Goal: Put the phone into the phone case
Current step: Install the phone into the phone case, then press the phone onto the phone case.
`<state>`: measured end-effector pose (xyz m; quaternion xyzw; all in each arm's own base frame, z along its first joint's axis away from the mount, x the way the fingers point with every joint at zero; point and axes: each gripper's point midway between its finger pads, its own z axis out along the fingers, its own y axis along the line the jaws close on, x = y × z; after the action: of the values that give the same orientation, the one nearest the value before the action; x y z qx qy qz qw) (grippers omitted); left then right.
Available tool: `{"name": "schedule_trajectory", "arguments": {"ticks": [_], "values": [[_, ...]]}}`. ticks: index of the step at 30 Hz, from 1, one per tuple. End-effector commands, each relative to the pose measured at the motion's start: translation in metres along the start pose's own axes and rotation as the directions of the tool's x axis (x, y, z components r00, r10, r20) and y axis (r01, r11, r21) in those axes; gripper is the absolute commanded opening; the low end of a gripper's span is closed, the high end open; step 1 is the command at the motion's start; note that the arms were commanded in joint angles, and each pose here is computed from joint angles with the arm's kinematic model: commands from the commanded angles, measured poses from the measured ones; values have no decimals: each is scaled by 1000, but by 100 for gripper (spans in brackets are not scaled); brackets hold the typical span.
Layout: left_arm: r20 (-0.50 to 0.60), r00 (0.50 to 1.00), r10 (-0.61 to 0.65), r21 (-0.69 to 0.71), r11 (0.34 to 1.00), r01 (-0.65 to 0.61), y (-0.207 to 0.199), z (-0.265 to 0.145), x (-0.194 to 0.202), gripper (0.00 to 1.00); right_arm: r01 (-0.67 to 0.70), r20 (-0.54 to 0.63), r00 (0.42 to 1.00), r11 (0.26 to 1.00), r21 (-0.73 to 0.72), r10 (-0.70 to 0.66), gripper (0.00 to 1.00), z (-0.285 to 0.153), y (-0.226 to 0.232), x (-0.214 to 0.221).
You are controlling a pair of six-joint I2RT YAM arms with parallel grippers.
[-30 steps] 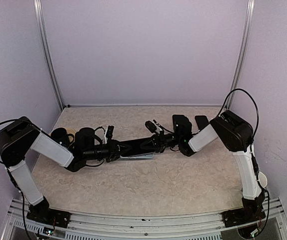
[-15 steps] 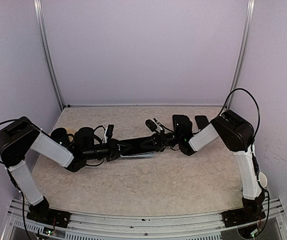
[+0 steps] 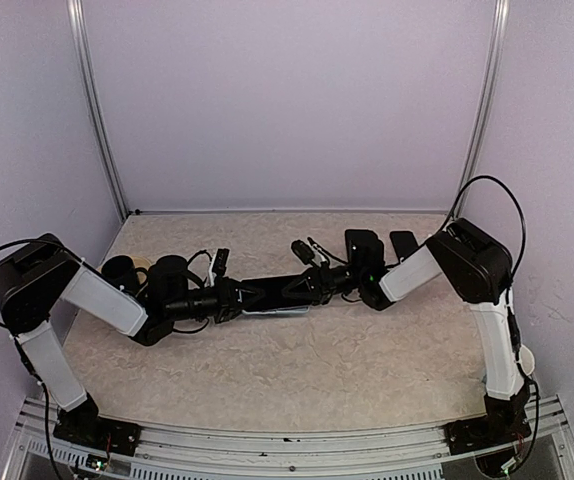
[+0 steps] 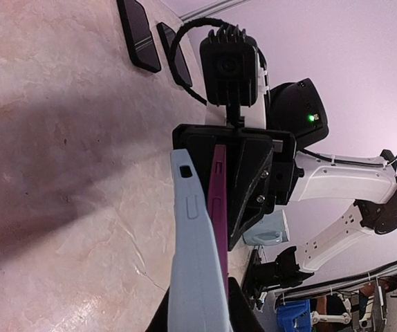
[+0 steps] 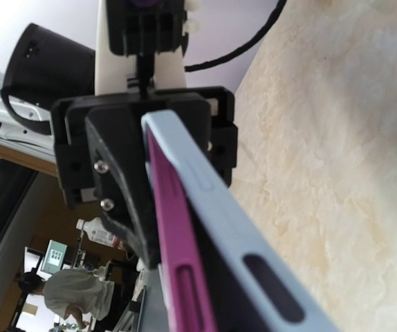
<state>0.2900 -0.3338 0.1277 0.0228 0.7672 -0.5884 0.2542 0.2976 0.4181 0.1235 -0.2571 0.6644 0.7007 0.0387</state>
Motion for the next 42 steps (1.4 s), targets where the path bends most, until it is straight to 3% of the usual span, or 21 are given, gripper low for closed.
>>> {"name": "schedule_trajectory", "arguments": {"ticks": [1,30,42], "values": [[7,998,65,89,994,-65,-27,-3,-2,0,19,4,1000,1000,11,-19,17,-1,16,-3],[41,996,80,80,993,-83,-27,-15,-11,0,53,-28,998,975,214,-48,29,-38,28,9],[50,993,110,91,989,-114,-34,-19,-12,0,137,-28,990,946,295,-135,34,-54,47,4]]}}
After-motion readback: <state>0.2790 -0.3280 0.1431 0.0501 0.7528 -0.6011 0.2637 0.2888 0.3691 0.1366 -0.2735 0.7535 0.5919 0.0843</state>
